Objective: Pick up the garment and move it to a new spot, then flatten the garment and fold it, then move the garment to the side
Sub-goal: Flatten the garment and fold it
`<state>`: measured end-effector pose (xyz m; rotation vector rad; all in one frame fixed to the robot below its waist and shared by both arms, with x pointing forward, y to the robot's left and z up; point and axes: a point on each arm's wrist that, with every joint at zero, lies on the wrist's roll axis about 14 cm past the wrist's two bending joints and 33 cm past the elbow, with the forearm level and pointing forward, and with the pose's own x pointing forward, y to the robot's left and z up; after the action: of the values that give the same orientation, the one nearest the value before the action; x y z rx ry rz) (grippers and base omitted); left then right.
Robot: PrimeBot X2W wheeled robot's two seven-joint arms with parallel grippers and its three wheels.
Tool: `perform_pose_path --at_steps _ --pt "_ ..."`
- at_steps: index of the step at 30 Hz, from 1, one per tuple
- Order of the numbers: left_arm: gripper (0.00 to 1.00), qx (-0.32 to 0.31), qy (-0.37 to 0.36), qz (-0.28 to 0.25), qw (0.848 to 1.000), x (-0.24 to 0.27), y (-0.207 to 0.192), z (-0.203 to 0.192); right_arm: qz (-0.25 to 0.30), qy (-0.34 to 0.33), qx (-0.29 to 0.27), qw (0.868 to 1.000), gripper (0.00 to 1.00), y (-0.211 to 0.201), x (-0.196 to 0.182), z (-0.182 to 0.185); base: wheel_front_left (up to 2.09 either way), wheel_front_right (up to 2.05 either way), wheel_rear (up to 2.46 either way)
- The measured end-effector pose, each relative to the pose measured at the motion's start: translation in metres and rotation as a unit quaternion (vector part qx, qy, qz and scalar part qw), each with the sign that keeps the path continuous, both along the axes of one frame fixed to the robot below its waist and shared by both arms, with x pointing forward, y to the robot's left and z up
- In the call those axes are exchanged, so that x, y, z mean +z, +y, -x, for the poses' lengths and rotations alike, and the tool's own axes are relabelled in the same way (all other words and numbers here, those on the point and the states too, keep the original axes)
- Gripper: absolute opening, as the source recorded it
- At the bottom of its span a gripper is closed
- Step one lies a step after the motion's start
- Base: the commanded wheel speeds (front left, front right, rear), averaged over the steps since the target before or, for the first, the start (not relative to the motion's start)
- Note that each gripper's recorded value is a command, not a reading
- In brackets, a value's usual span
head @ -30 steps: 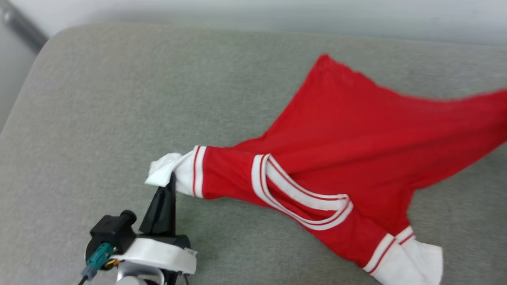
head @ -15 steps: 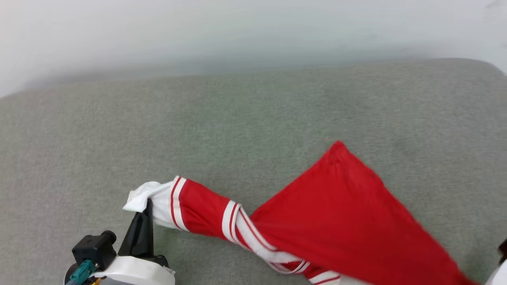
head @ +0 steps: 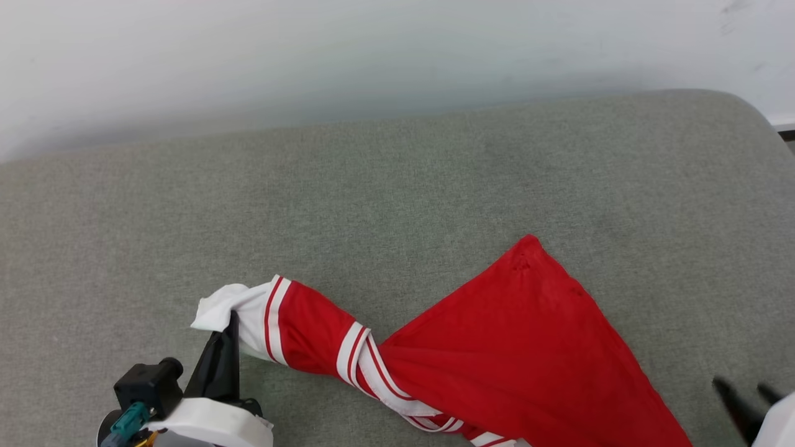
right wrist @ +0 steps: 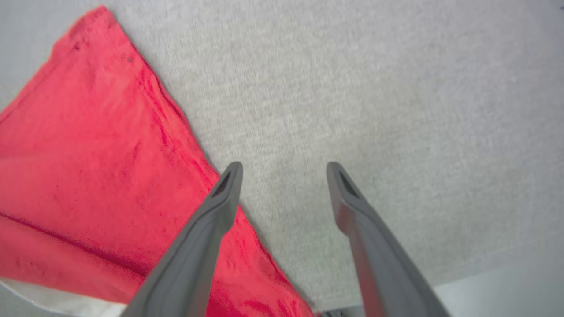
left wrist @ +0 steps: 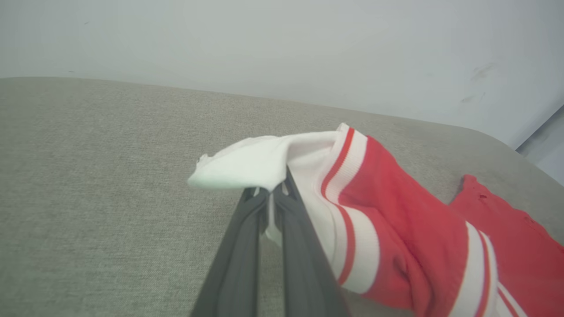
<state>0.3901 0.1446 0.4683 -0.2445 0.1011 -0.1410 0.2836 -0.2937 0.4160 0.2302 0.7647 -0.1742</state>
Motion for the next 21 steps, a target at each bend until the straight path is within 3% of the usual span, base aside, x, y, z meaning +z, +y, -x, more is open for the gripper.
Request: perform_pose_path --at_steps 7,12,17,21 --pt "0.0 -0.008 -0.012 0.003 1.0 0.007 -0.007 -0.012 0.018 -0.153 -0.019 0.988 1.0 -0.005 0.041 -0.07 0.0 0.0 0.0" --pt "0.0 -0.015 -0.023 0.007 1.0 0.01 -0.013 -0.025 0.006 -0.196 0.021 0.98 1.0 0.021 0.056 -0.123 0.0 0.0 0.0" --pt "0.0 -0.025 -0.035 0.013 0.999 0.014 -0.022 -0.038 -0.003 -0.161 0.097 0.982 1.0 0.056 0.055 -0.167 0.0 0.0 0.0" --pt "0.0 -0.027 -0.039 0.013 0.999 0.012 -0.023 -0.045 -0.013 -0.066 0.164 0.984 1.0 0.083 0.035 -0.185 0.0 0.0 0.0"
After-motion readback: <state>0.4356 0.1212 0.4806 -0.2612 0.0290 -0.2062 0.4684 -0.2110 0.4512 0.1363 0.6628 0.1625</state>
